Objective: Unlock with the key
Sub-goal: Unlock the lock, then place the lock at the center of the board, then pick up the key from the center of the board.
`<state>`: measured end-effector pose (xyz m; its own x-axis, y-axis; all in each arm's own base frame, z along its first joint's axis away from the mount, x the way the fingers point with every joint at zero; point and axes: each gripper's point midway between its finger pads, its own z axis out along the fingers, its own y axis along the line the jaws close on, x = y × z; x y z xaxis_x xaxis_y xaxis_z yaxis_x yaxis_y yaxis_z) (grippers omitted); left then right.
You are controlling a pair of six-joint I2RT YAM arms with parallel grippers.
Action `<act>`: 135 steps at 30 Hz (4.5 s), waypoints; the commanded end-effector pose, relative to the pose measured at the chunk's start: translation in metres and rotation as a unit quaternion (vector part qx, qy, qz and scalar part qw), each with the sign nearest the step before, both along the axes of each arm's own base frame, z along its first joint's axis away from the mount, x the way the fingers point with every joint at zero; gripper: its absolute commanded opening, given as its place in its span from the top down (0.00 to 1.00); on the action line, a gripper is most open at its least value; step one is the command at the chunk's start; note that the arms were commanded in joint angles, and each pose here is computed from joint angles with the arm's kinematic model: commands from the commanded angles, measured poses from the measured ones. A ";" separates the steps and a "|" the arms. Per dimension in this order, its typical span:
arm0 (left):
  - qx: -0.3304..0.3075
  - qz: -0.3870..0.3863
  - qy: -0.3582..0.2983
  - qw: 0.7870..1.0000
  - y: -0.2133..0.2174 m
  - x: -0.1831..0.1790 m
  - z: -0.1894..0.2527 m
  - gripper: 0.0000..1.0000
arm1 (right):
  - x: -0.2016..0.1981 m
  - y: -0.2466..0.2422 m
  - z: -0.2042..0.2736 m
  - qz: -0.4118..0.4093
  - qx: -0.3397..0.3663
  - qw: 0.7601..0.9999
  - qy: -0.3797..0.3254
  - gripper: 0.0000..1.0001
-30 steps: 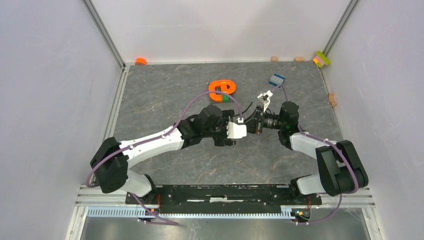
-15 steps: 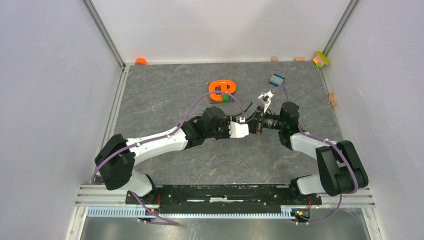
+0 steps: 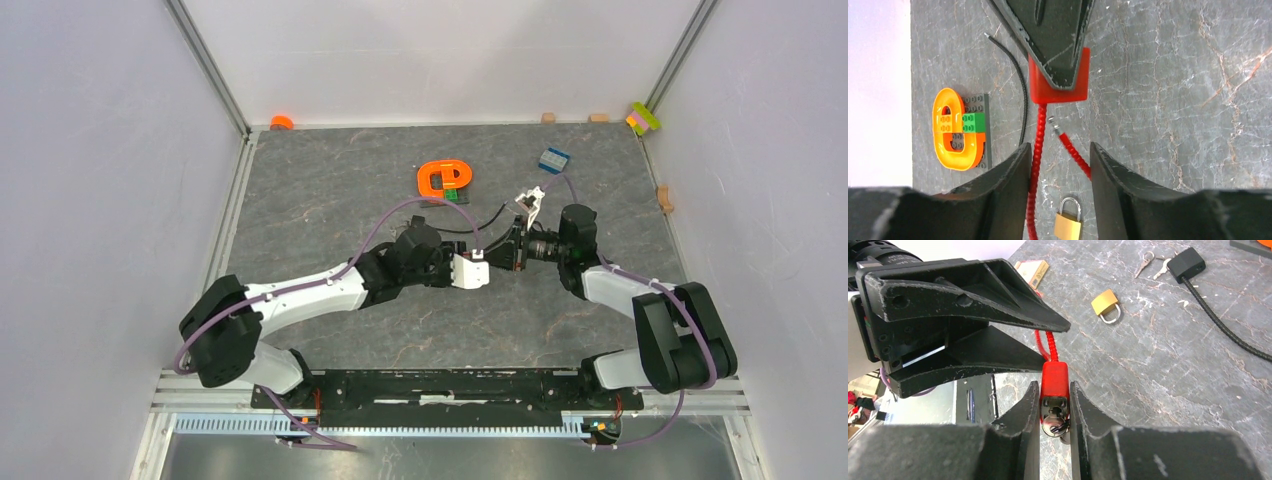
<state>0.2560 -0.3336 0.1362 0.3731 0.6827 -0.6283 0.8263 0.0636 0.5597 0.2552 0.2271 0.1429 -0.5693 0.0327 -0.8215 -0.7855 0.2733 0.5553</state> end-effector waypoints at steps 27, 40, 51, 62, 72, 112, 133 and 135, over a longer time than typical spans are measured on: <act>-0.082 0.072 0.043 0.993 0.026 0.019 0.064 0.04 | 0.046 -0.078 0.033 -0.138 0.055 0.989 0.013 1.00; -0.090 0.074 0.056 0.992 0.025 0.020 0.063 0.01 | 0.083 -0.123 -0.045 -0.234 -0.048 0.967 0.083 1.00; -0.082 0.107 0.054 0.989 0.030 0.031 0.056 0.00 | 0.107 -0.139 -0.101 -0.239 -0.097 0.958 0.124 0.84; -0.056 0.148 0.068 0.985 0.051 0.046 0.032 0.00 | 0.117 -0.154 -0.118 -0.243 -0.109 0.954 0.133 0.57; -0.036 0.188 0.151 0.970 0.090 0.067 0.003 0.00 | 0.137 -0.171 -0.088 -0.253 -0.156 0.954 0.045 0.22; -0.039 0.367 0.354 0.859 0.165 0.134 -0.078 0.17 | 0.063 0.104 -0.045 0.131 -0.294 0.915 -0.245 0.14; -0.063 0.397 0.410 0.819 0.146 0.155 -0.101 0.49 | 0.041 0.081 -0.039 0.118 -0.300 0.911 -0.257 0.13; -0.063 0.398 0.415 0.816 0.145 0.155 -0.102 0.52 | 0.041 0.081 -0.040 0.118 -0.301 0.911 -0.257 0.14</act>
<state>0.4017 -0.1772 0.0245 -0.7328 0.4574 -0.5038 0.6082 0.7723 -0.1835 0.2899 0.3061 0.0861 -0.0858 -0.6126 -0.7858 -0.9807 0.1912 -0.0420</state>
